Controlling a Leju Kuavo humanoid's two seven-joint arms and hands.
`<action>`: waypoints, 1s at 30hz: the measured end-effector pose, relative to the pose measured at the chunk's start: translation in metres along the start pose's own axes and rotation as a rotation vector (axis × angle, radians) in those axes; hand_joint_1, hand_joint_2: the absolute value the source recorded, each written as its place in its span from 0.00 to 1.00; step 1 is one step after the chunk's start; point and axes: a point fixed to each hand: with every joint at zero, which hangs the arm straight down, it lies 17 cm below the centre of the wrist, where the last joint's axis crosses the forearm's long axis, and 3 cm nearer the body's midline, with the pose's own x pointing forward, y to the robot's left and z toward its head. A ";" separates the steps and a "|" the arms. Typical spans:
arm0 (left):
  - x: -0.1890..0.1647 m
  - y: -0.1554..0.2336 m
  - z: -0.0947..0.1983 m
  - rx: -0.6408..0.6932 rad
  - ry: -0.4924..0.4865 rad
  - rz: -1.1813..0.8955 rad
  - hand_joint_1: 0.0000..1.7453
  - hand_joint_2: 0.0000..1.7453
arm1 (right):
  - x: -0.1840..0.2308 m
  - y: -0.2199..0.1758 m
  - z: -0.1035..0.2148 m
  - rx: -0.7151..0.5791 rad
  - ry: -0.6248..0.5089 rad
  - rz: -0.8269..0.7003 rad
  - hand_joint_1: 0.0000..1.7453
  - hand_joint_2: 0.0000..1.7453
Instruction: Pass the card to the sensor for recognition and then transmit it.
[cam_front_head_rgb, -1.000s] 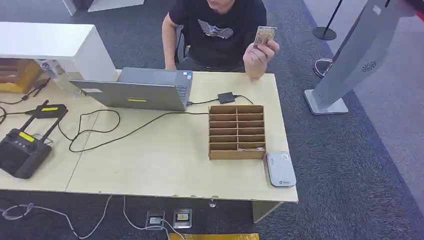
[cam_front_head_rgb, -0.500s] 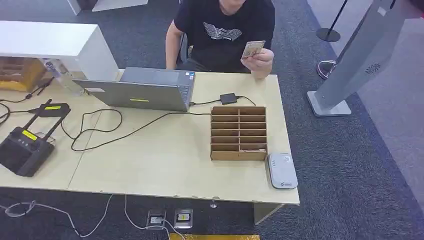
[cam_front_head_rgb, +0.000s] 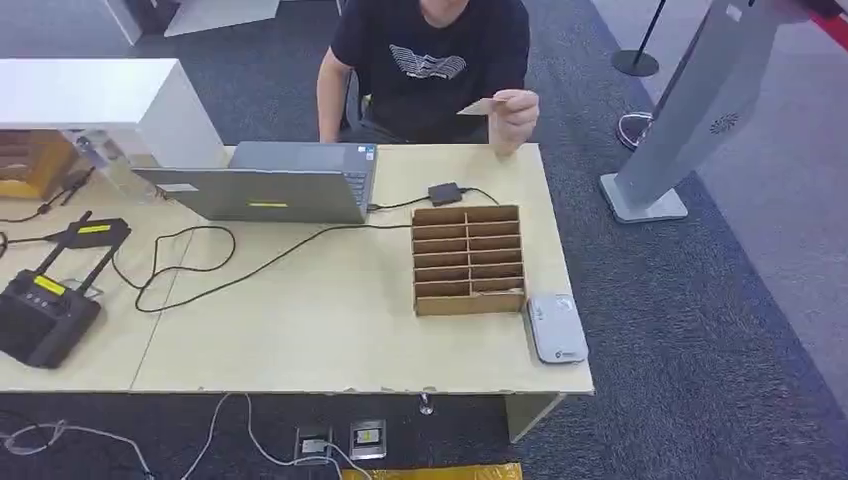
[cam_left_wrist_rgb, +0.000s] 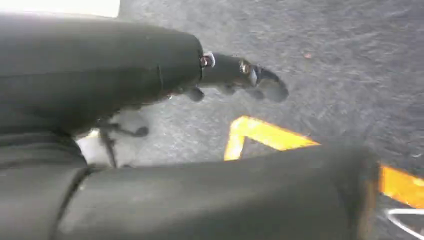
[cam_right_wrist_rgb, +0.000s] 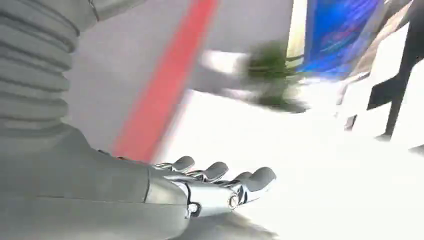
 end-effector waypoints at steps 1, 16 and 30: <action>0.004 -0.001 0.000 -0.011 -0.017 -0.008 0.00 0.00 | 0.019 -0.010 -0.017 0.005 -0.051 0.108 0.00 1.00; -0.003 -0.006 0.001 -0.059 -0.038 -0.038 0.00 0.00 | 0.100 0.126 0.019 0.461 -0.265 0.240 0.00 1.00; -0.002 -0.010 0.003 -0.085 -0.042 -0.056 0.00 0.00 | 0.137 0.288 0.179 0.878 -0.479 0.288 0.00 1.00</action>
